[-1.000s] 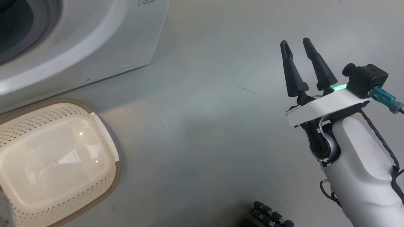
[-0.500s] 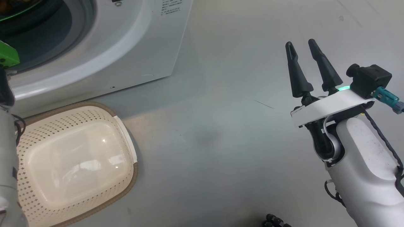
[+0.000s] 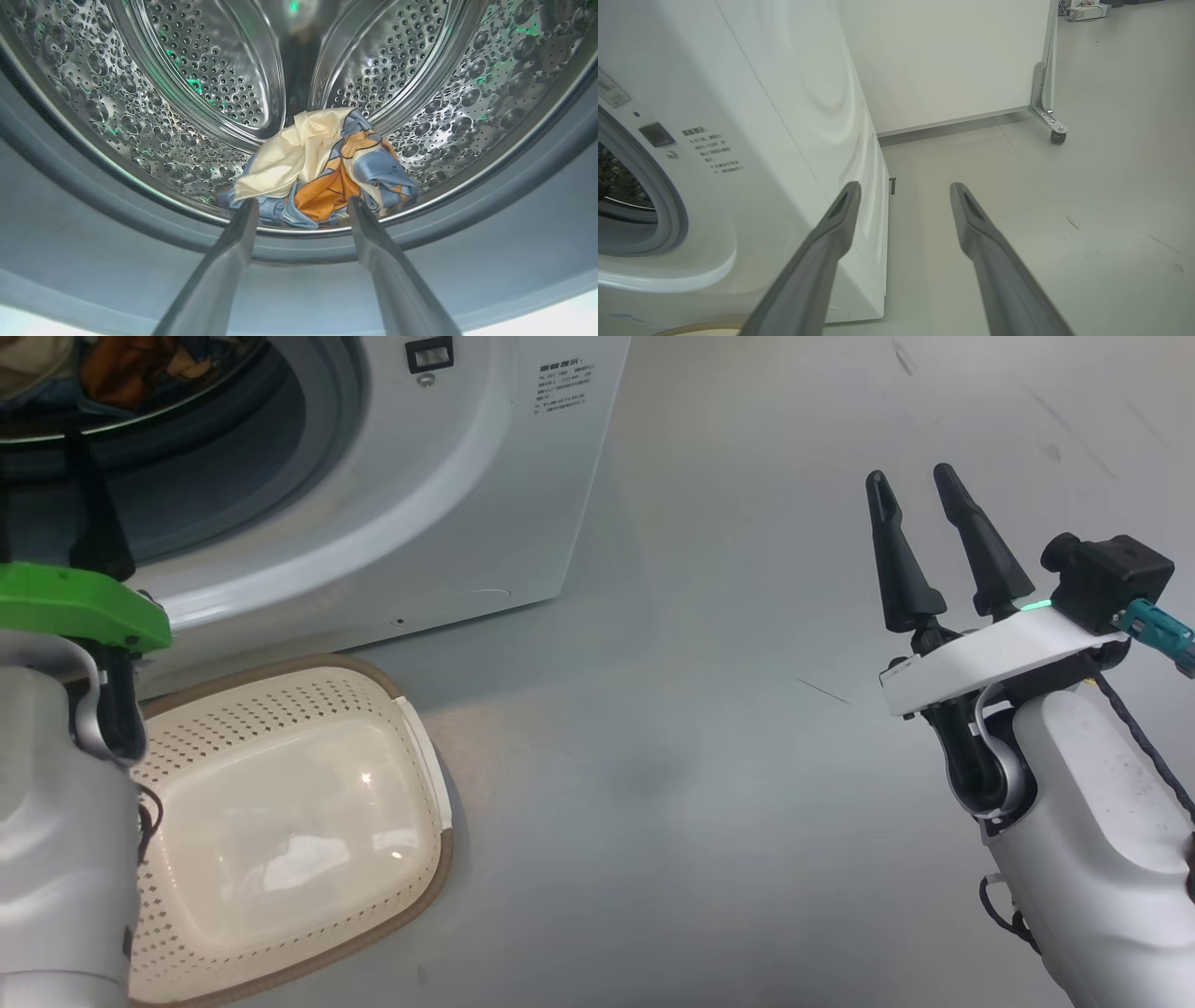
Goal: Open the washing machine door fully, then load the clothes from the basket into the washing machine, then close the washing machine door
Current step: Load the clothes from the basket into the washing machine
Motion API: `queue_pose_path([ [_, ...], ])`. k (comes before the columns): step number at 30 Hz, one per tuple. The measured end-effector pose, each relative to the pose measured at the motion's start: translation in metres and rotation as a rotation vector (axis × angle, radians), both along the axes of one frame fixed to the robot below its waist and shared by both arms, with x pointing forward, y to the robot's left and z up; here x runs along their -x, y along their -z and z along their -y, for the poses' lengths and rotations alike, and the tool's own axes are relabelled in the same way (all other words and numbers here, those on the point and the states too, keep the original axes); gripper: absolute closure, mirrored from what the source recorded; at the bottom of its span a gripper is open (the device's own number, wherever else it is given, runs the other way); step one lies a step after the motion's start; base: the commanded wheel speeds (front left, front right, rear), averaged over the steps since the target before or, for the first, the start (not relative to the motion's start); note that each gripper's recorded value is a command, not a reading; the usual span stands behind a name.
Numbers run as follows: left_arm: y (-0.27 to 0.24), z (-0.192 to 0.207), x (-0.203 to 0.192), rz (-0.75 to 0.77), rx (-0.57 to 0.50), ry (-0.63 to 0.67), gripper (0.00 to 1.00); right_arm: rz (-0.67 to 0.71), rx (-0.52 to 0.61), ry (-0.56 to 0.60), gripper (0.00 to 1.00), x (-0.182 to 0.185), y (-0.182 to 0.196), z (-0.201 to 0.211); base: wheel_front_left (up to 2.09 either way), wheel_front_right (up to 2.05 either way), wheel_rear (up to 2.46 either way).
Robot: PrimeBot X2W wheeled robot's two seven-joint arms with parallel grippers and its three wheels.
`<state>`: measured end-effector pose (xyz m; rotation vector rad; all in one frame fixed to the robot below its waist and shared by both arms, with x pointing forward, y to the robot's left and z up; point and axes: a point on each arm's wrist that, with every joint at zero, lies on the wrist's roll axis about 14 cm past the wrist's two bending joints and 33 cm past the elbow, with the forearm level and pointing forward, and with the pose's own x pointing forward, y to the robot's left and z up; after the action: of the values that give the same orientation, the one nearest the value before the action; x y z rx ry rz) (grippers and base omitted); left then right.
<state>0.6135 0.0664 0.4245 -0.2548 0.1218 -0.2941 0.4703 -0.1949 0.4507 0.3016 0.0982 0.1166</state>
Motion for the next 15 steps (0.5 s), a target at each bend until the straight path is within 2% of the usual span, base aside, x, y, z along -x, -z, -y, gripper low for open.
queue_pose_path([
  [15,-0.028,-0.036,0.052,0.04,0.025,-0.071,0.0,0.033,-0.007,-0.044,0.0,0.013,-0.018,-0.015,0.0,0.0,0.0],
])
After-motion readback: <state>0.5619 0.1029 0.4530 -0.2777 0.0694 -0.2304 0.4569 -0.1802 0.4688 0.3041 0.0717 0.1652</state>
